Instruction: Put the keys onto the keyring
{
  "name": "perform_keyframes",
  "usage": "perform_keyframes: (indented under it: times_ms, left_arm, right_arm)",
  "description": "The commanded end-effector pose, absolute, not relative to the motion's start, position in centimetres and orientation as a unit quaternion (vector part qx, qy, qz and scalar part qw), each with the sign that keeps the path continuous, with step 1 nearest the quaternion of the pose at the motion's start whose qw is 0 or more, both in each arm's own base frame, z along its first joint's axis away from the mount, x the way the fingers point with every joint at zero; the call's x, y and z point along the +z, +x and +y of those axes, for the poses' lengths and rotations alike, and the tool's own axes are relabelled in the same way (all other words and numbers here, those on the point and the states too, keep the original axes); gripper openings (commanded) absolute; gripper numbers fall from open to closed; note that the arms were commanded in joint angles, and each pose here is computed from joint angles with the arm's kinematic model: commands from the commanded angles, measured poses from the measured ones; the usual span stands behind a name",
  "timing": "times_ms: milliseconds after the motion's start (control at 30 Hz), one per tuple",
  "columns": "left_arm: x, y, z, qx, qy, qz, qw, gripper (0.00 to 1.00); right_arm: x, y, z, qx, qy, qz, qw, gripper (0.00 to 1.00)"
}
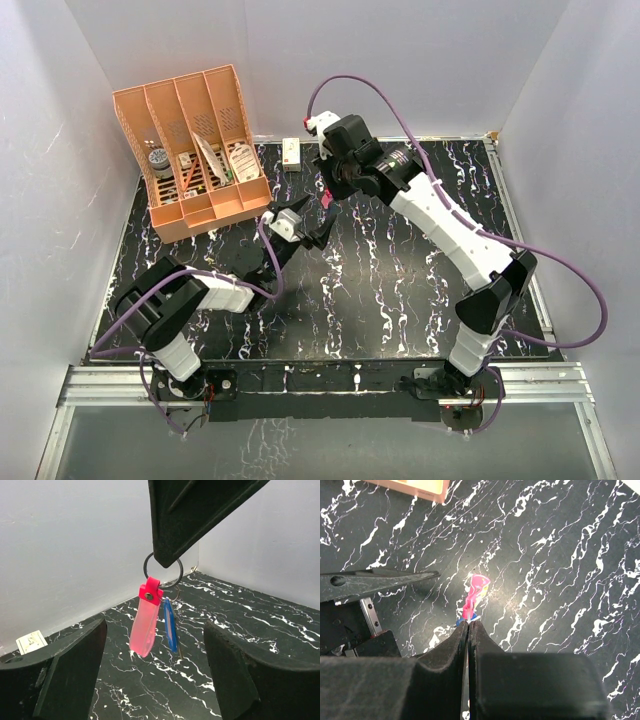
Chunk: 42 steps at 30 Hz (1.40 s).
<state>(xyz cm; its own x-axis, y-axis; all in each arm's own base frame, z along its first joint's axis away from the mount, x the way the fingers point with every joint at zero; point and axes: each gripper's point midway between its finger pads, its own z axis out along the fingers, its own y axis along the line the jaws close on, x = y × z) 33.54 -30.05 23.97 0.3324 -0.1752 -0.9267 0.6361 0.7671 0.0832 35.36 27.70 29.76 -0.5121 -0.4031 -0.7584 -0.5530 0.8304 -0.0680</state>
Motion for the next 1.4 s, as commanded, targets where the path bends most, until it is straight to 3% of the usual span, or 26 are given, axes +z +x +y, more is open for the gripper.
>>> perform_keyframes:
  times_ms: [0, 900, 1367]
  left_arm:
    - [26.9, 32.9, -29.4, -0.261, 0.209, 0.461, 0.822, 0.77]
    - [27.7, 34.3, -26.8, -0.235, 0.138, 0.473, 0.838, 0.8]
    - [28.0, 34.4, -25.4, -0.228, 0.123, 0.474, 0.841, 0.8]
  right_arm:
    - [30.4, 34.9, 28.3, 0.117, -0.28, 0.865, 0.4, 0.0]
    - [27.5, 29.5, 27.0, 0.155, -0.316, 0.881, 0.317, 0.0]
    - [26.4, 29.4, 26.1, 0.131, -0.318, 0.889, 0.303, 0.0]
